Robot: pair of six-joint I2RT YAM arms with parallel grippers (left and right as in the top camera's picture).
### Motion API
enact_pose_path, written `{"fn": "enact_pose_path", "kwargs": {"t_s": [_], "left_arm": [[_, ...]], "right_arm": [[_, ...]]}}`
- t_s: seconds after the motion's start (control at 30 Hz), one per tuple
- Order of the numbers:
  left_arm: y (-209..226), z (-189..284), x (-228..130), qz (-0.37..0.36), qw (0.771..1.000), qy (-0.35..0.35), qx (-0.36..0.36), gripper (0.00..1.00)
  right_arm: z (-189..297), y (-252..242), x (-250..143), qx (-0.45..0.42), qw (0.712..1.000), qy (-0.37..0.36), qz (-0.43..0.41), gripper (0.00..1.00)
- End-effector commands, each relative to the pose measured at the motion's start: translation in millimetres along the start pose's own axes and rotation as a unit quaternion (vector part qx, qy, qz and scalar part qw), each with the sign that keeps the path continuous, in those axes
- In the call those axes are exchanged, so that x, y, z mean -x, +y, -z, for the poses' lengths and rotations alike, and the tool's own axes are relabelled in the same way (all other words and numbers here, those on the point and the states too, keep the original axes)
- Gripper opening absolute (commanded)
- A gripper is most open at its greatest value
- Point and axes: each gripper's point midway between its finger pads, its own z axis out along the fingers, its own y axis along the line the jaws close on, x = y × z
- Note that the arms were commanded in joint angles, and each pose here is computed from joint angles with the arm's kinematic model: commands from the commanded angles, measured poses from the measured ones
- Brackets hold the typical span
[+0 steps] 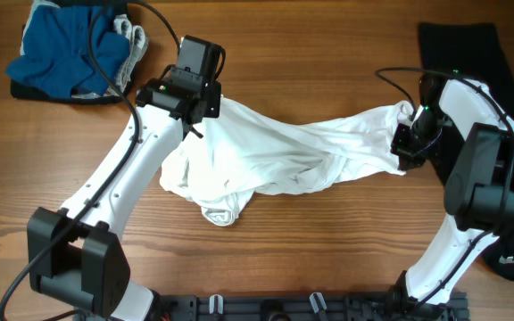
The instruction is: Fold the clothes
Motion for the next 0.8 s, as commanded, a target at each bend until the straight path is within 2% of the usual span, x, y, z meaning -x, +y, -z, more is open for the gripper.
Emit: {"fn": "enact_pose_path", "kwargs": {"t_s": [0.0, 0.13, 0.33, 0.57, 0.67, 0.77], "left_arm": [[1, 1, 9, 0.007, 1.0, -0.012, -0.004, 0.04], [11, 11, 26, 0.017, 0.998, -0.05, 0.018, 0.04], [23, 46, 48, 0.013, 0.994, -0.107, 0.028, 0.04], [44, 100, 68, 0.039, 0.982, -0.178, 0.042, 0.04], [65, 138, 79, 0.066, 0.969, -0.229, 0.066, 0.04], [80, 187, 88, 0.094, 0.95, -0.291, 0.062, 0.04]], "right_arm": [[60, 22, 23, 0.056, 0.994, -0.089, 0.01, 0.04], [135, 36, 38, 0.104, 0.975, -0.193, 0.027, 0.04], [227, 39, 38, 0.131, 0.935, -0.326, 0.049, 0.04], [269, 37, 30, 0.141, 0.91, -0.387, 0.058, 0.04], [287, 32, 27, 0.144, 0.899, -0.409, 0.056, 0.04], [315, 20, 21, 0.165, 0.882, -0.439, 0.048, 0.04]]}}
